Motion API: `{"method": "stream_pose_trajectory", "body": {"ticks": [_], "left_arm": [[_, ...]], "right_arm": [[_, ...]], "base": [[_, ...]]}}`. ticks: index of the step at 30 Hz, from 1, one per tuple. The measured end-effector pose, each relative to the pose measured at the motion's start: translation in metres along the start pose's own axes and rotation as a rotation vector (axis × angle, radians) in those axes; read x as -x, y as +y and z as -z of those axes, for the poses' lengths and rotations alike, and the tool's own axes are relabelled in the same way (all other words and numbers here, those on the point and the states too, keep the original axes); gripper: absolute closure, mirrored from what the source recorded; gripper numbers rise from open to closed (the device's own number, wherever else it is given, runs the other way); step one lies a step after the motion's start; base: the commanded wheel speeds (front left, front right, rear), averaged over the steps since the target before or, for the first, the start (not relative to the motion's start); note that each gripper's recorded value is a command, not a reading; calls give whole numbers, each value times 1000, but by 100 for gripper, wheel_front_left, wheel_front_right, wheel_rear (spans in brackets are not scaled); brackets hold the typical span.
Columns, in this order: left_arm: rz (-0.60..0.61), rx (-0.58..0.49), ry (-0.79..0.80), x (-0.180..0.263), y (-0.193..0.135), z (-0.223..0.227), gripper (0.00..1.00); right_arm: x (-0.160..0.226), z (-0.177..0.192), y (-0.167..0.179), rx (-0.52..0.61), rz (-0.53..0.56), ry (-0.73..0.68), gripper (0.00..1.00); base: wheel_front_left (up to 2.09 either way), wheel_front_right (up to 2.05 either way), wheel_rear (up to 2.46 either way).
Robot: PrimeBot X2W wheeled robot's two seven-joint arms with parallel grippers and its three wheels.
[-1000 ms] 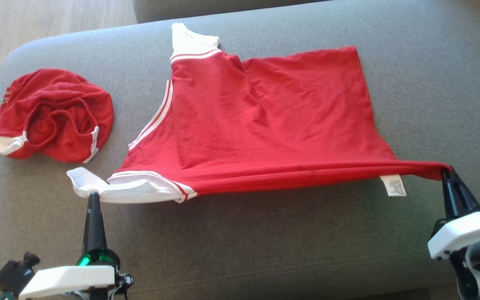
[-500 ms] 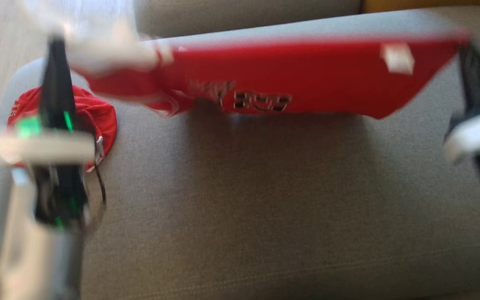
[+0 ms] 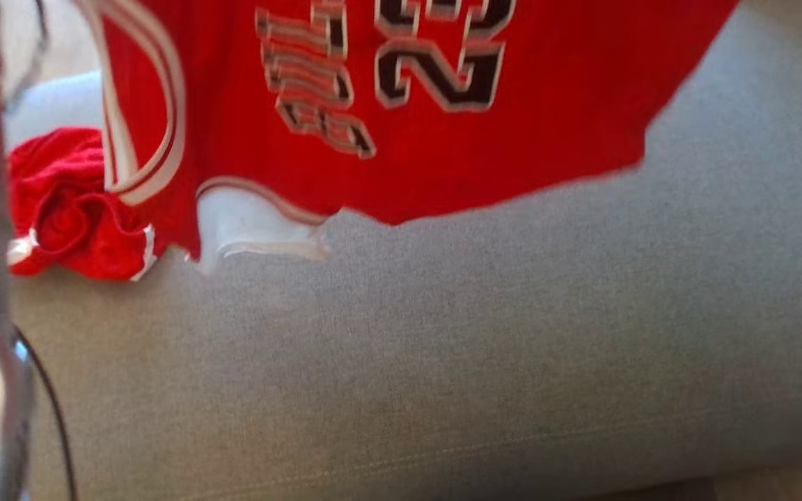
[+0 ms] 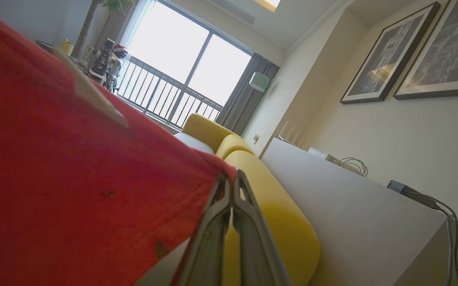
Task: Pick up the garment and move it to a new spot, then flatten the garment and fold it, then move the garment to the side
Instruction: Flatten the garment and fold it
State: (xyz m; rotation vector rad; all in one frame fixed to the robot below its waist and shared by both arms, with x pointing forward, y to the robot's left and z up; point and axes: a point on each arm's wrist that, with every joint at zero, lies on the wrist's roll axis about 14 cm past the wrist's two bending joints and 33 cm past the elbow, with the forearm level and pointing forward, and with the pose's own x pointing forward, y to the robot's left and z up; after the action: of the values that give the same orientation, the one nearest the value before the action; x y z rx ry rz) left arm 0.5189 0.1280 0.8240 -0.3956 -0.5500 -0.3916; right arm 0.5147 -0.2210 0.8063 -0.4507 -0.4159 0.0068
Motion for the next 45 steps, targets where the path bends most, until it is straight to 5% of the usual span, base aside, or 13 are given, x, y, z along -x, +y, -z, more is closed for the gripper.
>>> {"method": "stream_pose_trajectory", "body": {"ticks": [8,15,22,27,31,38,45], "left_arm": [[7,-124,159,-48,30,49,100],[25,-293,-45,-110,62,66,100],[8,-209,-109,-121,97,141,100],[-117,-73,88,-41,152,275,100],[-152,33,253,33,143,332,100],[-93,147,343,94,89,324,100],[-194,217,456,178,67,303,100]], "right_arm": [[-57,44,13,31,-12,90,100],[-123,85,59,59,-43,22,100],[-150,166,83,78,-11,-21,100],[-123,296,150,16,-97,196,100],[-72,365,178,-65,-129,400,100],[-26,367,158,-134,-77,507,100],[52,354,162,-176,-96,612,100]], "base": [[0,0,0],[0,0,0],[0,0,0],[0,0,0],[0,0,0],[0,0,0],[0,0,0]]}}
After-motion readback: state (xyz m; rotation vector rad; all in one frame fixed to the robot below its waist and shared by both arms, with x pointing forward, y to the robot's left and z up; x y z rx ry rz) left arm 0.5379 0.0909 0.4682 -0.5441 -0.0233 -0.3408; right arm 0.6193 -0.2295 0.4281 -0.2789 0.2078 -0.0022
